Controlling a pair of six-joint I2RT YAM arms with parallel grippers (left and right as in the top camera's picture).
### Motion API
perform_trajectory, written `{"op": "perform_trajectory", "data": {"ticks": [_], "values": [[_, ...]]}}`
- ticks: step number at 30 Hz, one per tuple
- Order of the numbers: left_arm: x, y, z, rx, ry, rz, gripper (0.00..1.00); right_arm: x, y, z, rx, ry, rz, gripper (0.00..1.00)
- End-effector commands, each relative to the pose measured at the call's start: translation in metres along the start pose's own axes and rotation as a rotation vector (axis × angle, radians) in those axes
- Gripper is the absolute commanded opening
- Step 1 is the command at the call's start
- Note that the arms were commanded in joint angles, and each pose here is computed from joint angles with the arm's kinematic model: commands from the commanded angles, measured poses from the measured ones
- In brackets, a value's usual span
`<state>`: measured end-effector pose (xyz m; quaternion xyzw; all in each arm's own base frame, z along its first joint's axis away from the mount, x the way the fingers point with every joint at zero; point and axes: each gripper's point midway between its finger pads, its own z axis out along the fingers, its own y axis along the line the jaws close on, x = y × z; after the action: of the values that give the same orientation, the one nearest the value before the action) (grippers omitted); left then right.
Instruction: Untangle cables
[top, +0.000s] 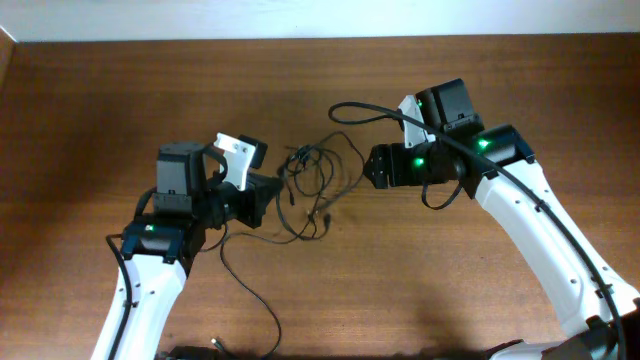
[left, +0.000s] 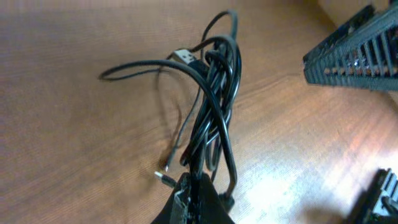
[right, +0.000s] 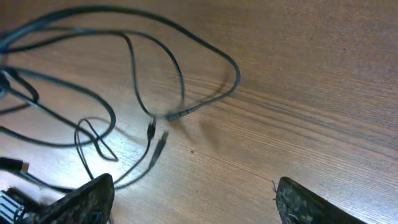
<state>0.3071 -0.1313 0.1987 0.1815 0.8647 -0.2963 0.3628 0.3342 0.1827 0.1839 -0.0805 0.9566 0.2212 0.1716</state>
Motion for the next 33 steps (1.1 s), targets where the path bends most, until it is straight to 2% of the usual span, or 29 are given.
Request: {"op": "perform_trajectory", "data": {"ticks": [1, 2, 3, 6, 9, 10, 12, 15, 17, 19, 25, 27, 29, 30, 31, 33], "values": [[-0.016, -0.010, -0.007, 0.027, -0.052, 0.061, 0.00, 0.008, 0.028, 0.001, -0.161, 0.049, -0.002, 0.75], [-0.016, -0.010, -0.007, 0.027, -0.052, 0.061, 0.00, 0.010, 0.047, -0.003, -0.271, 0.056, -0.057, 0.63], [-0.016, -0.010, -0.007, 0.027, -0.052, 0.061, 0.00, 0.009, 0.063, -0.008, -0.373, 0.048, -0.132, 0.59], [-0.016, -0.013, -0.007, 0.042, -0.053, 0.062, 0.00, 0.000, 0.078, -0.014, -0.454, -0.010, -0.234, 0.59], [-0.020, -0.029, -0.009, 0.136, -0.073, 0.079, 0.00, -0.010, 0.084, -0.011, -0.479, -0.063, -0.332, 0.58], [-0.022, -0.032, -0.010, 0.157, -0.081, 0.086, 0.00, -0.010, 0.090, -0.009, -0.529, -0.061, -0.340, 0.52], [-0.023, -0.034, -0.010, 0.163, -0.085, 0.089, 0.00, -0.003, 0.104, -0.004, -0.673, -0.006, -0.326, 0.50], [-0.023, -0.037, -0.011, 0.182, -0.086, 0.090, 0.00, 0.004, 0.095, 0.025, -0.694, 0.111, -0.172, 0.49], [-0.023, -0.038, -0.011, 0.187, -0.085, 0.089, 0.00, 0.002, 0.102, 0.034, -0.785, 0.151, -0.118, 0.53], [-0.023, -0.042, -0.012, 0.210, -0.086, 0.090, 0.00, -0.008, 0.106, 0.037, -0.815, 0.143, -0.073, 0.56], [-0.022, -0.046, -0.013, 0.239, -0.086, 0.090, 0.00, -0.049, 0.119, 0.027, -0.866, 0.043, -0.008, 0.54], [-0.022, -0.046, -0.013, 0.239, -0.086, 0.091, 0.00, -0.050, 0.122, 0.026, -0.874, 0.036, -0.015, 0.43], [-0.022, -0.046, -0.013, 0.238, -0.086, 0.091, 0.00, -0.045, 0.130, 0.022, -0.910, 0.059, -0.035, 0.17], [-0.022, -0.046, -0.013, 0.238, -0.086, 0.091, 0.00, -0.043, 0.133, 0.020, -0.930, 0.066, -0.048, 0.08], [-0.022, -0.046, -0.013, 0.238, -0.086, 0.091, 0.00, -0.041, 0.137, 0.016, -0.955, 0.072, -0.067, 0.04], [-0.022, -0.045, -0.012, 0.234, -0.086, 0.091, 0.00, -0.039, 0.145, 0.005, -1.025, 0.058, -0.152, 0.04]]}}
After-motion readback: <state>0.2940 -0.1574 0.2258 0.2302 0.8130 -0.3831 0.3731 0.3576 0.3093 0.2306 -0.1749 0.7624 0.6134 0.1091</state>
